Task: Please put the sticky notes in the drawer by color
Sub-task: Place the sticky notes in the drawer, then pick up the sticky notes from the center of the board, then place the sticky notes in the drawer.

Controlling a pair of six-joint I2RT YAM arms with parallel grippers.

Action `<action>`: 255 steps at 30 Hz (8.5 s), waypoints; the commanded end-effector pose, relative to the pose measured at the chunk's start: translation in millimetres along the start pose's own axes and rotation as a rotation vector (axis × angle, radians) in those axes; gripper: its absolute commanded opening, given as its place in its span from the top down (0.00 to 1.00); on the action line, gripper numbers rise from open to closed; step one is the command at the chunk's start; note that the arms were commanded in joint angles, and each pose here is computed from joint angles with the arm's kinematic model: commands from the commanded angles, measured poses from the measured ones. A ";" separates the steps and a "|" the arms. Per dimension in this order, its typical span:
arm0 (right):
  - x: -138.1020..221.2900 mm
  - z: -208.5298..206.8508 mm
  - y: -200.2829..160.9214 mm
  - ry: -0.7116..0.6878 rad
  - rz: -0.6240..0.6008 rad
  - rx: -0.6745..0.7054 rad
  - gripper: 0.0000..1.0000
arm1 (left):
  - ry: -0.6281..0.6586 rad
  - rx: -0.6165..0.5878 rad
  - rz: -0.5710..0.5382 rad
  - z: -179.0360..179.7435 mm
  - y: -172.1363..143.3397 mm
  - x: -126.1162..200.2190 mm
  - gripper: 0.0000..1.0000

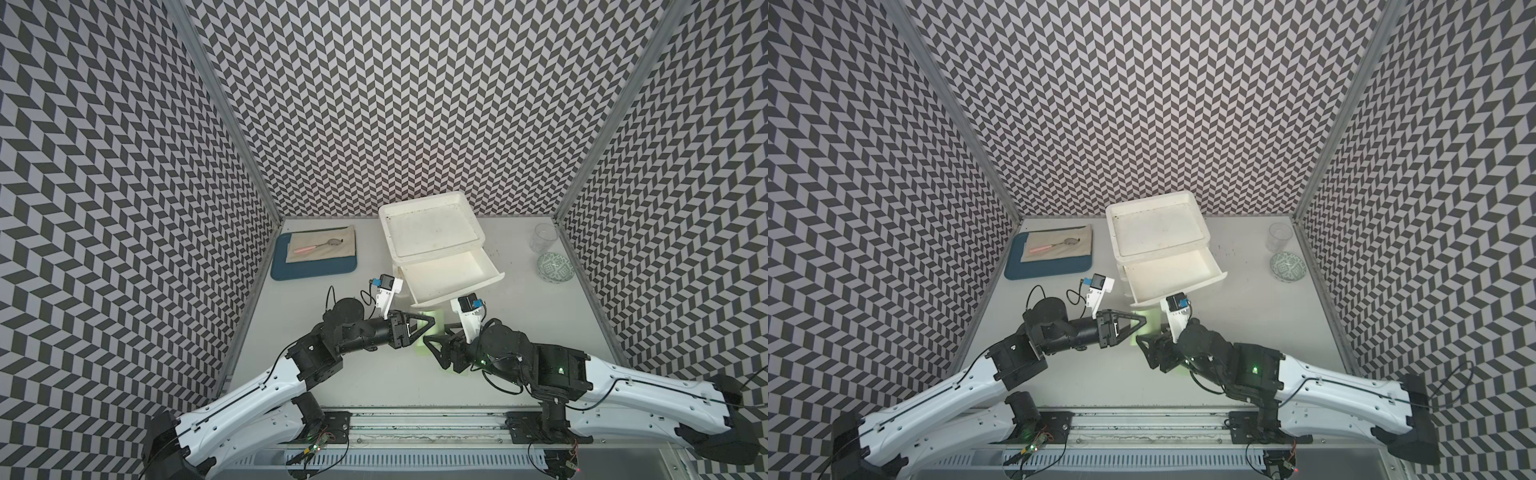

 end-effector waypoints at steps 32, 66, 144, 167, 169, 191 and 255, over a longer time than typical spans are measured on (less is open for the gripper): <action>72.5 -43.5 27.9 -0.090 -0.208 -0.152 0.10 | 0.108 -0.205 -0.160 -32.3 122.0 -38.5 0.81; -26.6 -106.9 -148.7 -0.426 0.296 -0.159 0.08 | 0.446 -0.217 -0.309 53.7 86.7 42.4 0.51; -51.1 -159.1 -168.8 -0.634 0.490 -0.115 0.00 | 0.440 -0.122 -0.211 124.6 46.6 42.4 0.50; -27.4 -145.9 -158.3 -0.543 0.450 -0.122 0.19 | 0.414 -0.102 -0.197 123.2 44.4 38.9 0.50; -25.0 -140.0 -152.6 -0.511 0.432 -0.131 0.21 | 0.408 -0.099 -0.196 122.5 43.8 38.9 0.50; -11.3 -35.8 -89.8 -0.088 0.282 -0.092 0.22 | 0.138 -0.016 -0.135 82.6 14.2 36.1 0.48; 68.7 -15.5 113.1 0.121 -0.205 -0.081 0.07 | 0.004 -0.143 -0.120 -45.0 71.2 32.9 0.98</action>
Point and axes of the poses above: each gripper's point midway between its finger pads, its own x axis back along the fingers, its own z axis along the line the jaws close on, y = z × x, the point moved 2 cm from there along x, back along the fingers, and after that the axes turned 7 degrees about x, right-handed, at the moved point
